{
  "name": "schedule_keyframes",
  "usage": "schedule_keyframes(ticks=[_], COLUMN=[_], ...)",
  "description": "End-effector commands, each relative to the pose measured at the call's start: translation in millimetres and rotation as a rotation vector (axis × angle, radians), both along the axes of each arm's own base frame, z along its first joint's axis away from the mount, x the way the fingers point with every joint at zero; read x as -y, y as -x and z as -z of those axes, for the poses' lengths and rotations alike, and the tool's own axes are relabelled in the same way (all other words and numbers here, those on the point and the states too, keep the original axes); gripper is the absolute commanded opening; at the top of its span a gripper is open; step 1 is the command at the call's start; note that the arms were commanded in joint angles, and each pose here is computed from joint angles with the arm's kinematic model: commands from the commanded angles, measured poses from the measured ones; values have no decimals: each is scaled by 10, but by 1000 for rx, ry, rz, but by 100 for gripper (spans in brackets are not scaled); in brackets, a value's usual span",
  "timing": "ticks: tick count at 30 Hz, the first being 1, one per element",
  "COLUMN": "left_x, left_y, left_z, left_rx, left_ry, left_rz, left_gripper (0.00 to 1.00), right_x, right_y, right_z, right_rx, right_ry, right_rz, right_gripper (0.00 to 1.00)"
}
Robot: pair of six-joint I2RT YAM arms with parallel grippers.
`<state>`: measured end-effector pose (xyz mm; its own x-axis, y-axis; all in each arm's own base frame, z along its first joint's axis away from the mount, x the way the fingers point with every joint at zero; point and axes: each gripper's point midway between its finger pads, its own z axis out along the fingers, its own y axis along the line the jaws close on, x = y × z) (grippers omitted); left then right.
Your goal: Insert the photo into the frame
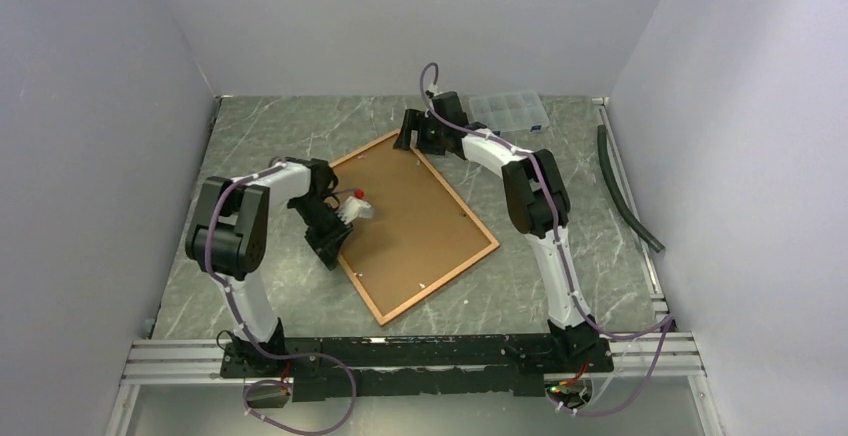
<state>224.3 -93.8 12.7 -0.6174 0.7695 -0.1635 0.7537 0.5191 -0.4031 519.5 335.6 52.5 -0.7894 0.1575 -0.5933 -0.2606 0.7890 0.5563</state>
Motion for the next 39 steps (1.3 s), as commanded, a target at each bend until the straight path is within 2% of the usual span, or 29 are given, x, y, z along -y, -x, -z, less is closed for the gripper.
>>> schedule_keyframes(ticks=[1, 3, 5, 8, 11, 14, 17, 20, 24, 28, 31, 34, 39], left_x=[454, 424, 321, 84, -161, -481, -673, -682, -656, -641, -566, -491, -397], left_y=[-132, -104, -138, -329, -713, -1352, -1966, -2412, -2735, -2811, -2702, -2524, -2038], left_z=[17, -143, -333, -654, -969, -1120, -1067, -937, -654, -475, -383, -271, -91], left_rx=[10, 3, 32, 98, 185, 303, 385, 391, 357, 333, 273, 234, 139], left_ry=[136, 151, 162, 181, 215, 199, 197, 231, 258, 268, 296, 303, 287], left_rz=[41, 39, 25, -41, -144, -344, -505, -600, -674, -703, -695, -665, -584], left_gripper=[28, 30, 34, 39, 40, 40, 39, 38, 36, 34, 32, 29, 25], right_x=[-538, -398, -143, 324, 651, 809, 974, 1126, 1238, 1328, 1327, 1295, 1300], right_y=[329, 264, 207, 180, 392, 848, 1441, 2042, 2730, 3146, 3260, 3237, 2963], right_z=[-330, -445, -590, -1003, -1166, -1086, -930, -785, -681, -485, -323, -182, 13], right_rx=[-30, 13, 52, 122, 125, 54, -40, -135, -249, -347, -401, -424, -420], right_ry=[-90, -48, -17, -12, -11, -3, -31, -63, -126, -147, -156, -147, -80], right_rz=[-228, -195, -132, -23, 33, 32, 38, 40, 29, 40, 36, 20, 20], right_gripper=[85, 87, 99, 100, 100, 100, 100, 100, 99, 98, 98, 97, 97])
